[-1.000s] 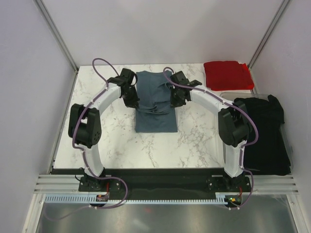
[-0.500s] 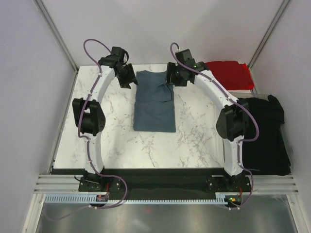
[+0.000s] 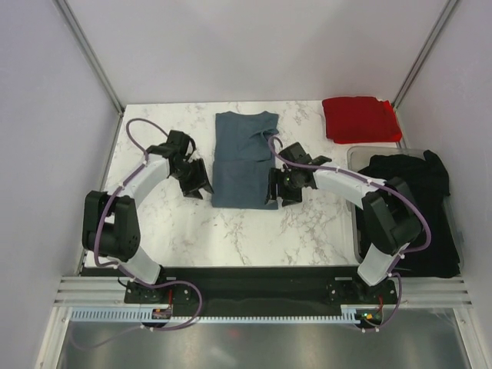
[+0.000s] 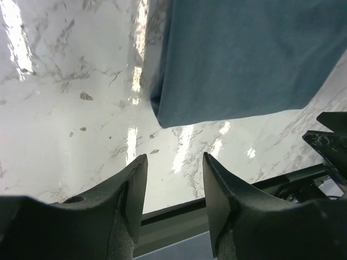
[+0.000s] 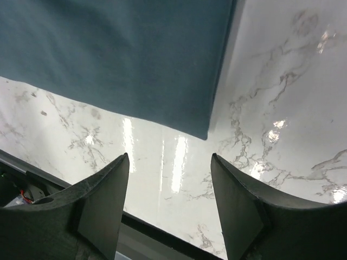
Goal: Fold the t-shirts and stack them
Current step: Fold the tshirt
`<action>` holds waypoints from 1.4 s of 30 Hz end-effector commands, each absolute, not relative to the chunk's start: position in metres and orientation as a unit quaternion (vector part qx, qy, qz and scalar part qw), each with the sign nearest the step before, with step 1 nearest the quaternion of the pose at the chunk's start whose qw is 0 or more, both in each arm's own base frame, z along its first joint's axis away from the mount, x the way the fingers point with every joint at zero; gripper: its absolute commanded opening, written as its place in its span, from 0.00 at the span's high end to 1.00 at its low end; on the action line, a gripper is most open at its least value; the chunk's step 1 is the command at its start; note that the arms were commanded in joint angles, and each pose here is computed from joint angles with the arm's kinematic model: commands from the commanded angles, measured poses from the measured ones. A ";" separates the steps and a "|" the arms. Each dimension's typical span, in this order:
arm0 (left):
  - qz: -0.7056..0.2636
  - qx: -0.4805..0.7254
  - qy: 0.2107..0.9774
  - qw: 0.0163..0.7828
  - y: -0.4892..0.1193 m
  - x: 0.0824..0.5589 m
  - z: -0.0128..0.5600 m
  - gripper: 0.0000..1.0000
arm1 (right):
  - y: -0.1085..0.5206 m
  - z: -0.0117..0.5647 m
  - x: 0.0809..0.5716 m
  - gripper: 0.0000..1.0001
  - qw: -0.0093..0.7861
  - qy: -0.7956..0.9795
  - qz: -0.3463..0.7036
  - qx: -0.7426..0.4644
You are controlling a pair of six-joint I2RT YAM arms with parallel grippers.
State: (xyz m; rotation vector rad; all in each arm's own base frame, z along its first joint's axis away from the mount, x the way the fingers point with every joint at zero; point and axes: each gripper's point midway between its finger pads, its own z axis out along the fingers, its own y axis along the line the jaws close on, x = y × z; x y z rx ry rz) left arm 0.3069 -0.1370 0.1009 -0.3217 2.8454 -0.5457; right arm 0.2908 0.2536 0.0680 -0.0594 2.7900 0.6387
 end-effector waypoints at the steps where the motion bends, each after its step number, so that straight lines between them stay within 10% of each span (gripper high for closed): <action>1: -0.250 -0.093 0.952 0.152 -0.156 0.310 0.101 0.48 | 0.270 0.093 0.297 0.31 0.182 0.940 0.287 -0.028; 24: -0.244 -0.117 0.957 0.107 -0.156 0.292 0.029 0.48 | 0.251 0.022 0.283 0.38 0.145 0.960 0.239 -0.021; 42: -0.207 -0.133 0.964 0.099 -0.148 0.293 0.005 0.74 | 0.247 0.008 0.282 0.58 0.134 0.963 0.235 -0.019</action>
